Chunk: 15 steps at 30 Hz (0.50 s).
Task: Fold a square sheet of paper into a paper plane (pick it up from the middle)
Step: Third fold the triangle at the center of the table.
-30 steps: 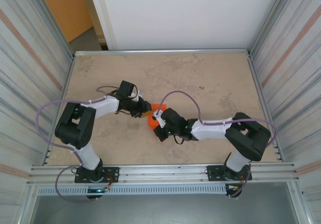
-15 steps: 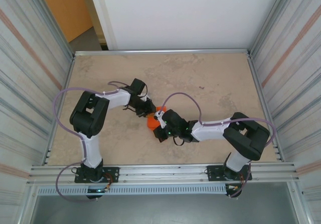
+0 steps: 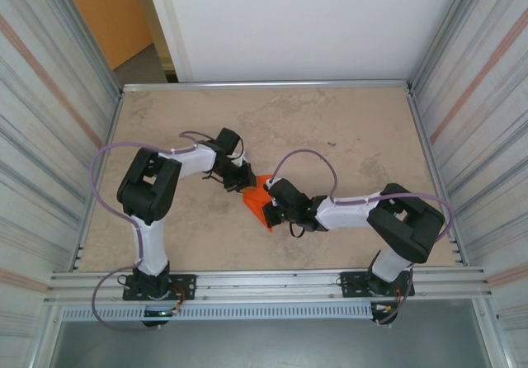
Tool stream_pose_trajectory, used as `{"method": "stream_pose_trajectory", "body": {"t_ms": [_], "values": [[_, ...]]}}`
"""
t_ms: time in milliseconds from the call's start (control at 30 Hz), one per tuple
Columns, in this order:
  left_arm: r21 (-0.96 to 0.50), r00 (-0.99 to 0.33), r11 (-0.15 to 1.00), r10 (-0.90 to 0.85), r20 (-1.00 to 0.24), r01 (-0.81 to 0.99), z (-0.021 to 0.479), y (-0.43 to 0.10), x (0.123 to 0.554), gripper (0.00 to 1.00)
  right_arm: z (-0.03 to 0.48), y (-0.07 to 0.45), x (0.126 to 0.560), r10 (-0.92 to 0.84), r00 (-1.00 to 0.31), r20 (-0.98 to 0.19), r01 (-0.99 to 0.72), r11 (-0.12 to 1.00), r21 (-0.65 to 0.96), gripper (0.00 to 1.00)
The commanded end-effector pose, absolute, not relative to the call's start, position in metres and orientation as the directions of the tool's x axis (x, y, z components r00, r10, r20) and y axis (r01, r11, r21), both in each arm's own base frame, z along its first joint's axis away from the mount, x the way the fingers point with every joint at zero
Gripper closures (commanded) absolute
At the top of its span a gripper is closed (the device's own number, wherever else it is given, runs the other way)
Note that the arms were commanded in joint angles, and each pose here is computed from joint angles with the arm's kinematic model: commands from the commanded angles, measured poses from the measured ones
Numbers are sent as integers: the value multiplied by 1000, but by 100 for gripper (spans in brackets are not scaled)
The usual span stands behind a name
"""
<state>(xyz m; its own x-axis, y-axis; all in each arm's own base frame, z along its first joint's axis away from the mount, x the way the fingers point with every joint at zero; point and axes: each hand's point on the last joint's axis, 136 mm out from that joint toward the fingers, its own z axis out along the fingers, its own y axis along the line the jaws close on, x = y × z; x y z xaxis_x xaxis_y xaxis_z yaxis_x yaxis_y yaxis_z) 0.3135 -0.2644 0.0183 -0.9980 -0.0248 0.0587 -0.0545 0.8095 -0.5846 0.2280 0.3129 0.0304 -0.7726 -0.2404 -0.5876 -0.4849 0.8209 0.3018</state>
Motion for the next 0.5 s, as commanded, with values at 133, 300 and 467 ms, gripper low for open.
{"method": "stream_pose_trajectory", "body": {"t_ms": [133,300,467], "values": [[-524,-992,850,11,125,-57,-4,-259,294,86,35,312,240,-210,-780,-589,-444,849,285,100],[-524,-992,850,12,126,-56,-4,-259,294,86,35,317,240,-224,-782,-582,-460,837,295,100],[-527,-992,848,13,125,-56,-3,-260,293,86,33,319,239,-233,-789,-569,-465,831,305,100]]}}
